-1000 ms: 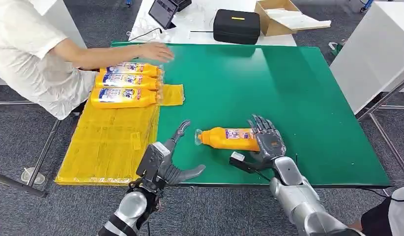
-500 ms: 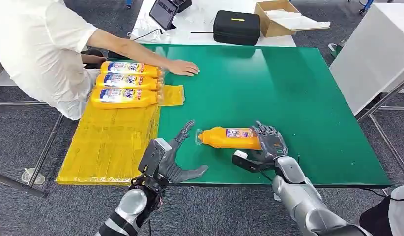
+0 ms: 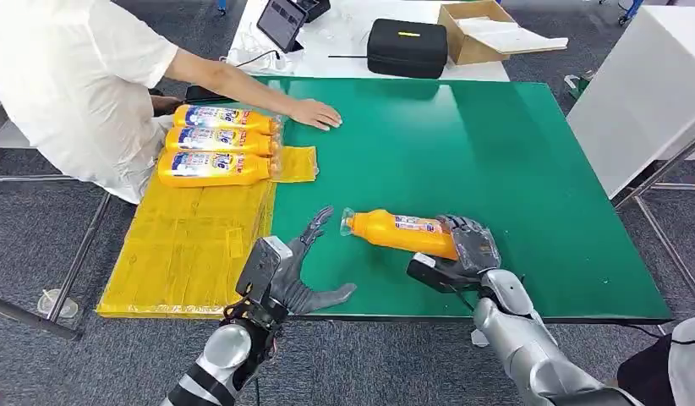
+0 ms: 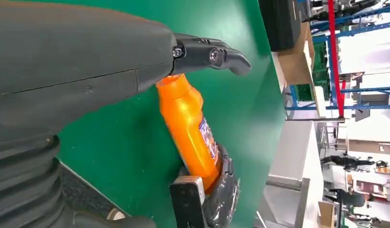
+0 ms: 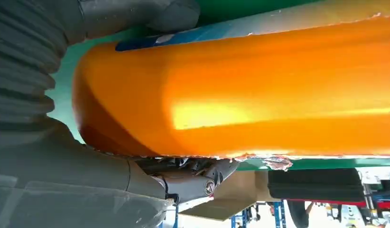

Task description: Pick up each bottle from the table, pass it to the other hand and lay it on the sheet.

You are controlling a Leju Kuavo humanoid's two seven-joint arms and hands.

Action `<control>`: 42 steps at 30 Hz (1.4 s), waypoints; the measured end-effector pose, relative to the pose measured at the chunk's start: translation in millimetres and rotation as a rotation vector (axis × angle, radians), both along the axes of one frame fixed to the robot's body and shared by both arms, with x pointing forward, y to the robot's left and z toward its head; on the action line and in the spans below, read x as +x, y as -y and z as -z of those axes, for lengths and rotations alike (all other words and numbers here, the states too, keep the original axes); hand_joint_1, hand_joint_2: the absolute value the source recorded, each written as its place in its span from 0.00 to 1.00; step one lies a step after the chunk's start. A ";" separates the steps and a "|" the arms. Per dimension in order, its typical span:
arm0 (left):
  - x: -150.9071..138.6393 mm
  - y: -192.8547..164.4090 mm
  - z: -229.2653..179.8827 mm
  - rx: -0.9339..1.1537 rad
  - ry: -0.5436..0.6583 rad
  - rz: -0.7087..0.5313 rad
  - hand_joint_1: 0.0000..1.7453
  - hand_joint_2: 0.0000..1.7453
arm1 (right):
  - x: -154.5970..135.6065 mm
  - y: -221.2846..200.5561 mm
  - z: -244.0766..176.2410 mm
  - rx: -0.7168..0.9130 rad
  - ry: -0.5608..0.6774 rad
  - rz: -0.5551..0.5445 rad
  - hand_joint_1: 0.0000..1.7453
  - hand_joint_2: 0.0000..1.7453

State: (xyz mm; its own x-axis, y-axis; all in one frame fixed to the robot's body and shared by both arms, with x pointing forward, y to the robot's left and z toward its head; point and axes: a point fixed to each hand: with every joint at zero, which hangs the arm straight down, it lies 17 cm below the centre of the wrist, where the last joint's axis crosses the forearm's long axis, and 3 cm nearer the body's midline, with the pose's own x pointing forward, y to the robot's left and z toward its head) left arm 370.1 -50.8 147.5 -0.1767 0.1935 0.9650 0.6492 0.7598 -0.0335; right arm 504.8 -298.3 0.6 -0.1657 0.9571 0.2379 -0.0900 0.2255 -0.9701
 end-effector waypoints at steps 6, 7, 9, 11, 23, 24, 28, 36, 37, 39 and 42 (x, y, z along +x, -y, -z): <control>0.2 -0.1 -0.2 -0.001 0.000 0.000 0.00 1.00 | -0.4 0.7 0.3 0.004 0.000 0.003 1.00 1.00; 0.2 -0.1 -0.2 -0.001 0.000 0.000 0.00 1.00 | -0.6 0.6 0.5 0.004 0.000 0.002 1.00 1.00; 0.2 -0.1 -0.3 -0.001 0.000 0.000 0.00 1.00 | -0.5 1.0 0.1 0.005 0.002 0.004 1.00 1.00; 0.6 -0.5 -0.5 -0.006 -0.003 -0.002 0.00 1.00 | -0.9 0.4 -3.1 0.011 0.023 0.001 1.00 1.00; 16.8 -44.1 19.5 -0.385 -0.338 -0.238 0.00 1.00 | -36.5 -42.2 -40.8 0.525 0.229 0.054 0.91 1.00; 14.9 -44.1 21.9 -0.391 -0.348 -0.238 0.00 1.00 | -38.3 -48.6 -44.9 0.551 0.237 0.050 0.89 1.00; 6.9 -47.2 35.2 -0.424 -0.404 -0.259 0.00 1.00 | -52.7 -73.7 -84.6 0.669 0.337 0.025 0.87 1.00; 5.7 -60.7 35.5 -0.502 -0.458 -0.316 0.00 1.00 | -63.0 -85.9 -114.2 0.707 0.428 0.017 0.97 1.00; 4.4 -60.0 33.3 -0.510 -0.456 -0.307 0.00 1.00 | -63.5 -88.3 -114.9 0.708 0.428 0.009 0.98 1.00; 2.7 -57.5 27.7 -0.519 -0.441 -0.286 0.00 1.00 | -64.5 -97.1 -115.2 0.720 0.418 -0.013 1.00 1.00; -1.1 -51.2 19.8 -0.534 -0.425 -0.246 0.00 1.00 | -66.4 -120.1 -115.3 0.738 0.384 -0.074 1.00 1.00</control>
State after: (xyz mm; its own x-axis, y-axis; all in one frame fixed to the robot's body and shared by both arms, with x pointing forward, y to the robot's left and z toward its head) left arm 369.0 0.4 127.7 0.0938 0.6605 0.7449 0.3101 0.6916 -0.6523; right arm 438.4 -178.2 115.8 -0.4200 0.5612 0.7132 0.1774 0.8215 -0.5420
